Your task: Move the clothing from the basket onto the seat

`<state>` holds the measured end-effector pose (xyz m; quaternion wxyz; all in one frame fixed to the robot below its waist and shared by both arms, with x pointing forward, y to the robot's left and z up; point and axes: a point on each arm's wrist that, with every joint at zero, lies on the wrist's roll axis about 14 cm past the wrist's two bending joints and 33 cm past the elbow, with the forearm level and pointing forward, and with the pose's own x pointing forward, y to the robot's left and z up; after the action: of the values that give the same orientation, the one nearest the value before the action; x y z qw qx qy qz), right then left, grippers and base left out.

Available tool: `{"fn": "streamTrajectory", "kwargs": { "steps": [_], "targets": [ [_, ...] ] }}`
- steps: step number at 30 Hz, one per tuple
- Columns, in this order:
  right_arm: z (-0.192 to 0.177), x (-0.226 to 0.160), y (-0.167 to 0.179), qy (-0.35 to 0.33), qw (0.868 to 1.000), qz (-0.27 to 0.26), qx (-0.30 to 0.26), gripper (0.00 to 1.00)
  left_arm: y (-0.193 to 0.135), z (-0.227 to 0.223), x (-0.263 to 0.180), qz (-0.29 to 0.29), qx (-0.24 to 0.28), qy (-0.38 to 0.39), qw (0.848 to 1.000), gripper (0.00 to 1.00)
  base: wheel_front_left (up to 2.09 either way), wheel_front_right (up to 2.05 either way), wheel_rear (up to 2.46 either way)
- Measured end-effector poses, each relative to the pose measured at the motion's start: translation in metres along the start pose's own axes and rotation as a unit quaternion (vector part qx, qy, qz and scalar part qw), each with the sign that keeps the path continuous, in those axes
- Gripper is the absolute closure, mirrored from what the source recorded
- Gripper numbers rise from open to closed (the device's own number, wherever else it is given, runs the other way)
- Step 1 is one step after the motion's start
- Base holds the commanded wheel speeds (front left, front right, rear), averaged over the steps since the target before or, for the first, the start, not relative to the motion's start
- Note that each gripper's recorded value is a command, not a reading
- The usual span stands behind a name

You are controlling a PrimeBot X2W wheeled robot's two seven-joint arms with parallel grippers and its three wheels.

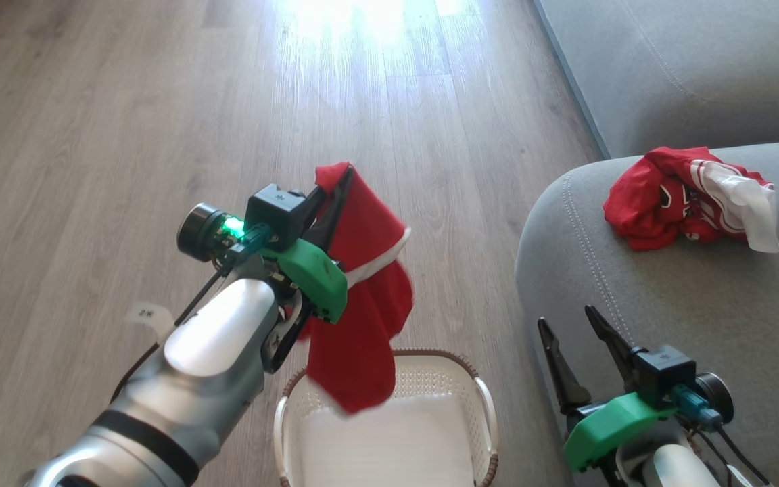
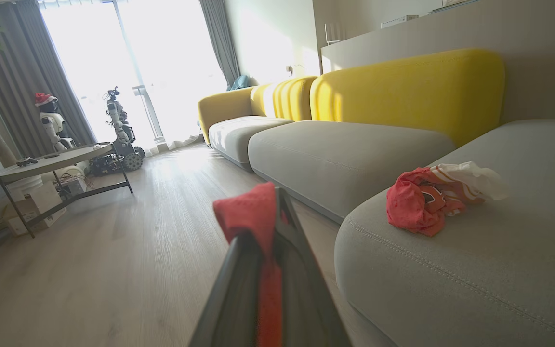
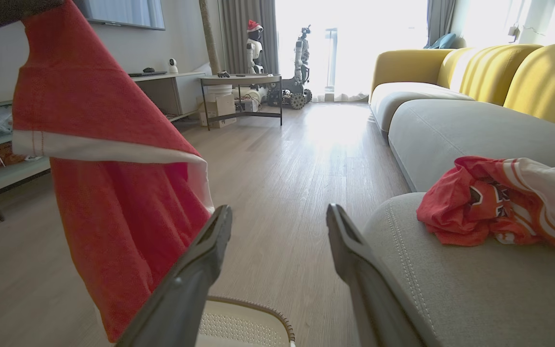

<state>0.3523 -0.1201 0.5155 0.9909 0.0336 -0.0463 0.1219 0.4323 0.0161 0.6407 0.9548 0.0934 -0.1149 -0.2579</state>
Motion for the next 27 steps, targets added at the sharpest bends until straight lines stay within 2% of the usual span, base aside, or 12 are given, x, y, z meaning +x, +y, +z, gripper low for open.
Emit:
{"fn": "streamTrajectory", "kwargs": {
  "steps": [7,14,19,27],
  "targets": [
    [-0.011,0.005,0.011,0.024,0.999,0.023,-0.030,0.00,0.001,0.022,0.006,-0.005,0.011,-0.023,1.000,1.00,0.00,0.00,0.00],
    [0.005,0.031,0.033,0.009,0.996,0.068,-0.061,0.00,-0.014,0.046,0.014,-0.021,0.013,-0.045,0.999,1.00,0.00,0.00,0.00],
    [0.006,0.043,0.049,0.013,0.992,0.097,-0.074,0.00,-0.020,0.048,0.013,-0.026,0.015,-0.048,0.998,1.00,0.00,0.00,0.00],
    [-0.004,0.053,0.052,0.036,0.985,0.119,-0.118,0.00,-0.022,0.056,0.006,-0.030,0.018,-0.061,0.998,1.00,0.00,0.00,0.00]
  ]
}}
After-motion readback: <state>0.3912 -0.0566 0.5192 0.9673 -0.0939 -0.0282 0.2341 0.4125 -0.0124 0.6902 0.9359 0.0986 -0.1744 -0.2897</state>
